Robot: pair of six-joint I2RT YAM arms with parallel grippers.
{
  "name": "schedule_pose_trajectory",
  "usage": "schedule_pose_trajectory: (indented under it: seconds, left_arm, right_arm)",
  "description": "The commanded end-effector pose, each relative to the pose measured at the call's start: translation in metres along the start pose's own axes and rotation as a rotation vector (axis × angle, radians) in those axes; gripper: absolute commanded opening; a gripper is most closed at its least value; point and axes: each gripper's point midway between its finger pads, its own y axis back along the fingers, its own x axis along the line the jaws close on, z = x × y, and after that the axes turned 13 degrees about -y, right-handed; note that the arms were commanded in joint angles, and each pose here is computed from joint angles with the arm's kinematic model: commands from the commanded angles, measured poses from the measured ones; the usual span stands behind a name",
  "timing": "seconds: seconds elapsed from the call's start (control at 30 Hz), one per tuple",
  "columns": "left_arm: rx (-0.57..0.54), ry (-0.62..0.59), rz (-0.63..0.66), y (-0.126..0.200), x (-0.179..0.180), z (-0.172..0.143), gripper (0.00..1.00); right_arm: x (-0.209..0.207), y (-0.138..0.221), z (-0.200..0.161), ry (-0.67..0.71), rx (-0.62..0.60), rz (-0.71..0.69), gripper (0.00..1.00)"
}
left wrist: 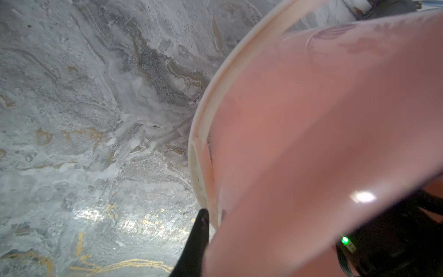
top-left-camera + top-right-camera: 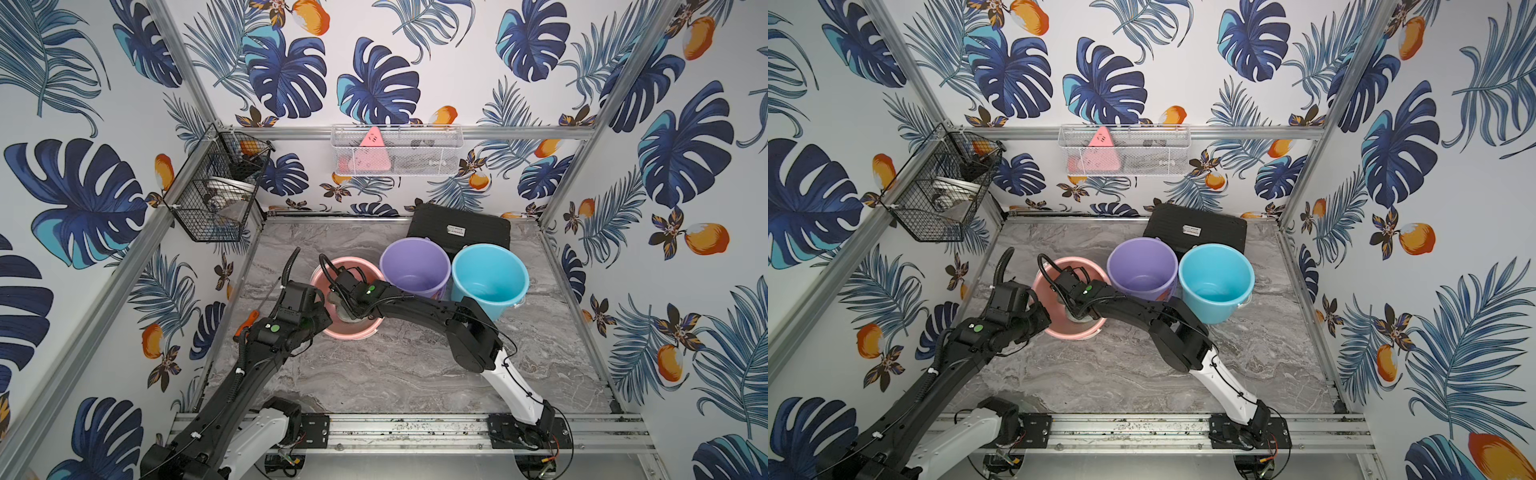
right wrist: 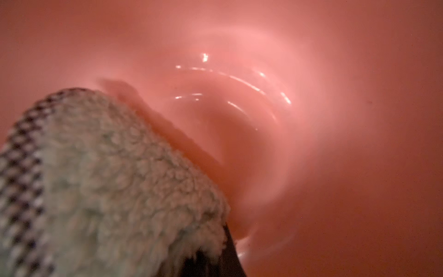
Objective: Wipe the inside of the bucket with a cloth
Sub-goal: Wipe the dirt from the inside of the bucket.
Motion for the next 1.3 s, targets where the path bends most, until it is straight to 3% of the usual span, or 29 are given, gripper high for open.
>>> schedule_pose_trajectory:
  seconds: [0.0,0.2,0.37,0.63,0.87,1.03,1.27]
  left_arm:
    - [0.041,-0.041,0.046,-0.003,0.01,-0.011,0.0]
    - [0.054,-0.043,0.044,-0.009,0.009,-0.017,0.0]
    - [0.058,-0.05,0.055,-0.014,0.009,-0.018,0.0]
    - [0.052,-0.04,0.067,-0.017,0.012,-0.02,0.0]
    - [0.055,-0.038,0.073,-0.021,0.015,-0.023,0.0]
    - [0.054,-0.033,0.069,-0.022,0.015,-0.024,0.0]
    - [0.023,-0.04,0.113,-0.017,0.021,-0.015,0.0]
  right_arm:
    - [-0.034,-0.012,0.006,0.032,-0.049,-0.227,0.0]
    - [-0.019,-0.042,-0.039,0.058,0.128,-0.196,0.0]
    - [0.029,-0.037,-0.073,0.019,0.275,0.087,0.0]
    - [0.105,0.035,-0.063,-0.052,0.345,0.638,0.0]
    - [0.131,0.085,-0.039,-0.135,0.32,0.911,0.0]
    - [0.125,0.094,-0.012,-0.206,0.212,0.909,0.0]
    - [0.11,0.08,-0.042,-0.194,0.374,0.764,0.0]
